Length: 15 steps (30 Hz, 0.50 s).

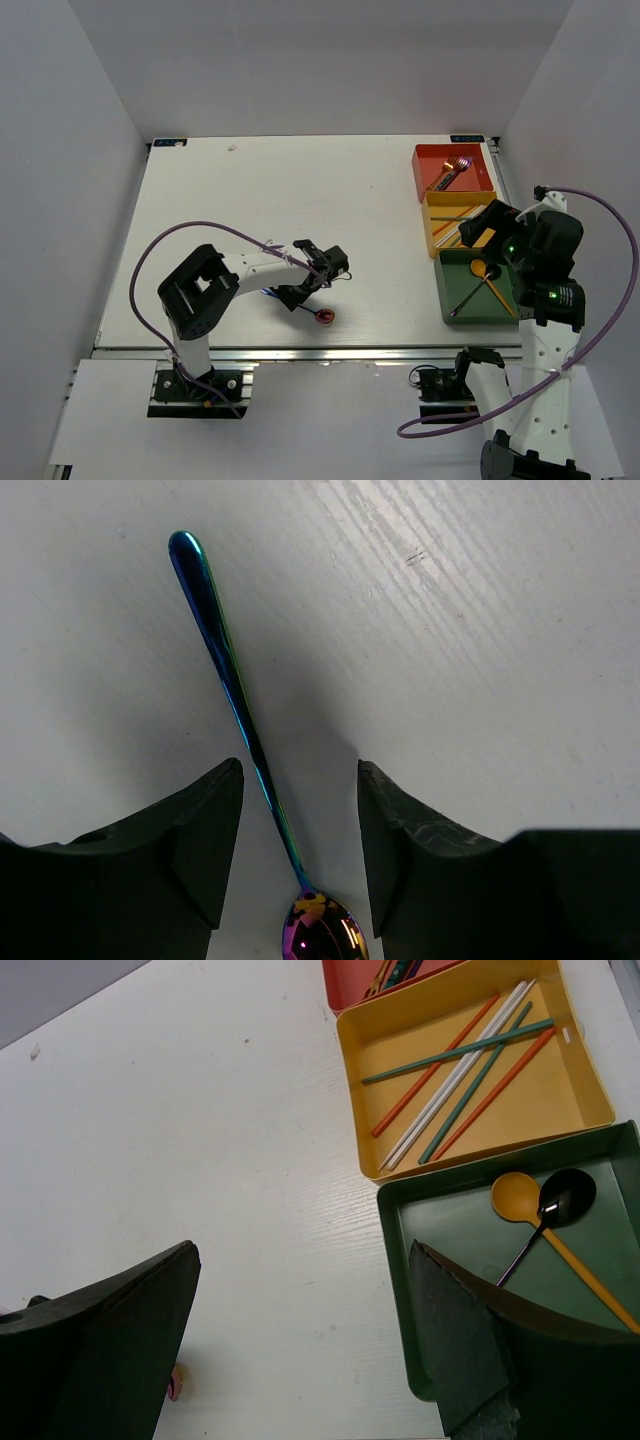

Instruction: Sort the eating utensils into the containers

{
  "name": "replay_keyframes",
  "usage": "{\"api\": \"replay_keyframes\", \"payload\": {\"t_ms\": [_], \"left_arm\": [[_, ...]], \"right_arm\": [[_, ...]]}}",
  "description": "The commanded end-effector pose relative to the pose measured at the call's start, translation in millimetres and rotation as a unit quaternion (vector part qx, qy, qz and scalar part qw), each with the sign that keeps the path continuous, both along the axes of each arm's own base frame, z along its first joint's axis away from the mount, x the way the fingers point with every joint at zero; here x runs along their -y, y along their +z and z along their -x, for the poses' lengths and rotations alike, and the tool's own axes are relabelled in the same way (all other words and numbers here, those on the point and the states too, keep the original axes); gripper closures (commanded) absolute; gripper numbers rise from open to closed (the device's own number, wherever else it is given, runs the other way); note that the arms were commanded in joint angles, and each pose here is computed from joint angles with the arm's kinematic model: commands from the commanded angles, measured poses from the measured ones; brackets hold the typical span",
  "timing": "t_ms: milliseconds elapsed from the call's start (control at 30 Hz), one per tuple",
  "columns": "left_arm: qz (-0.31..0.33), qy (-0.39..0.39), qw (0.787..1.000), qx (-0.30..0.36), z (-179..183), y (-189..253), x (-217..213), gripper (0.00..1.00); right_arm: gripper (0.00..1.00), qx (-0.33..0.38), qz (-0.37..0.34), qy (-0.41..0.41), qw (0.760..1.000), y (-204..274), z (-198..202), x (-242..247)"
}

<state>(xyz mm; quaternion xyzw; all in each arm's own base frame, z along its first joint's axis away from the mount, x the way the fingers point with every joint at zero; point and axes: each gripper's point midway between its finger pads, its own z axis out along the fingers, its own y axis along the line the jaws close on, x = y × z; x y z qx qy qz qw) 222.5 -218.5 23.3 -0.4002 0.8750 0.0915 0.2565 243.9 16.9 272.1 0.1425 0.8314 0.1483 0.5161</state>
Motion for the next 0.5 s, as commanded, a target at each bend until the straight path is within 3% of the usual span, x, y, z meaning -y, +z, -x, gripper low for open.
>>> {"api": "replay_keyframes", "payload": {"t_ms": [0, 200, 433, 467], "left_arm": [[0.025, 0.001, 1.000, -0.002, 1, 11, 8, 0.41], [0.036, -0.006, 0.999, -0.025, 7, -3, 14, 0.41], [0.026, -0.014, 0.998, -0.057, 15, -17, 16, 0.47], [0.027, -0.014, 0.998, -0.058, 16, -19, 16, 0.51]], "right_arm": [[0.11, 0.024, 0.007, 0.014, 1.000, 8, -4, -3], [0.11, 0.027, 0.008, 0.014, 1.000, 9, -3, -4], [0.11, 0.027, 0.009, 0.018, 0.999, 9, -2, -5], [0.11, 0.028, 0.009, 0.019, 0.999, 9, -2, -5]]}}
